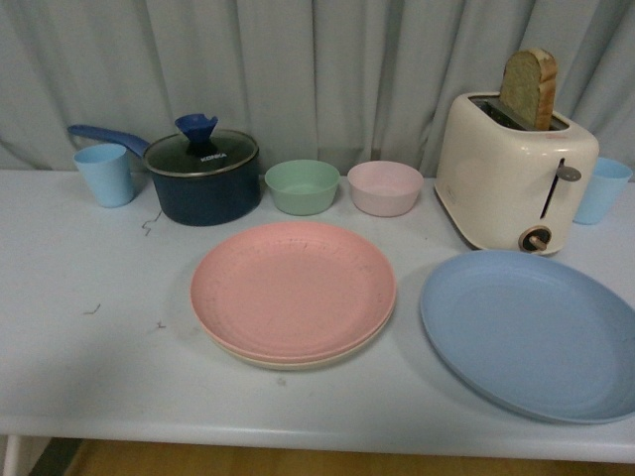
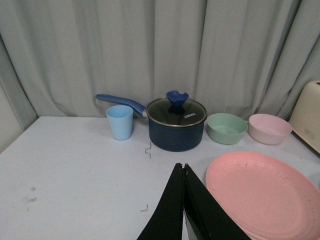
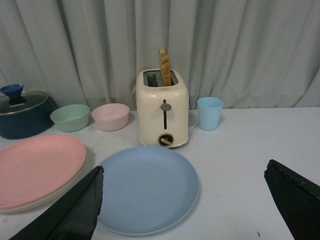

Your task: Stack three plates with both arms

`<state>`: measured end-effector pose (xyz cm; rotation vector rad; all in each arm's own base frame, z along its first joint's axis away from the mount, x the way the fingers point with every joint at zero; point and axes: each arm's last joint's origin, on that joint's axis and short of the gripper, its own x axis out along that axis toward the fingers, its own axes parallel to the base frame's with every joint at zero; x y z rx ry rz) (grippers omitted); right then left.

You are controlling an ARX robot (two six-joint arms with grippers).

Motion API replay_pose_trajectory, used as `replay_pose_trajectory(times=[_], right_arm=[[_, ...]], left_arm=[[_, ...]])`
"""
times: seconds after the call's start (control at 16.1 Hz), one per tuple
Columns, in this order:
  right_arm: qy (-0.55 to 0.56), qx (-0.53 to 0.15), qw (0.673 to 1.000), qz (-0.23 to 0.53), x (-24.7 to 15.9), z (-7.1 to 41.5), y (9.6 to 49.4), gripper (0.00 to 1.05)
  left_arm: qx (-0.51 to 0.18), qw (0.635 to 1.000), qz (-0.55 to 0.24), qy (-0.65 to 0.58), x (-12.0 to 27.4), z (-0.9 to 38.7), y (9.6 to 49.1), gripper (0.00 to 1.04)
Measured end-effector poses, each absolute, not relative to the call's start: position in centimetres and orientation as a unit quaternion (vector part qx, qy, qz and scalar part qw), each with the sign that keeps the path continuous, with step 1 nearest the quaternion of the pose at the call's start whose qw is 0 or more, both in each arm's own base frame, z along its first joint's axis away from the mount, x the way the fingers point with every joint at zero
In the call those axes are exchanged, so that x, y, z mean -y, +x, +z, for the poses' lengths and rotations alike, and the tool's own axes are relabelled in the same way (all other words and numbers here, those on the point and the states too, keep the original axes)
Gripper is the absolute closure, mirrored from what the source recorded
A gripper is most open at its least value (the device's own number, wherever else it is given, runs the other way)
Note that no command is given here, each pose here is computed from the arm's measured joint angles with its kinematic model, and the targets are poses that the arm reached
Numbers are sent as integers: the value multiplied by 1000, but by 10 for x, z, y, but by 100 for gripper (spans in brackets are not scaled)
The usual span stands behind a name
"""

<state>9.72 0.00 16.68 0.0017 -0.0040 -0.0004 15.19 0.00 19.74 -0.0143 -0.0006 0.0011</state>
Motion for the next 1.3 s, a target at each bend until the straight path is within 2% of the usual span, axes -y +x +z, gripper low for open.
replay_pose_trajectory(times=[0.81,1.3], right_arm=[[1,2,1000,0,0,167,97,6],[1,2,1000,0,0,167,97,6]], left_arm=[[-2,1000,0,-7,0,169,121,103],[6,1000,0,-7,0,170,110,103]])
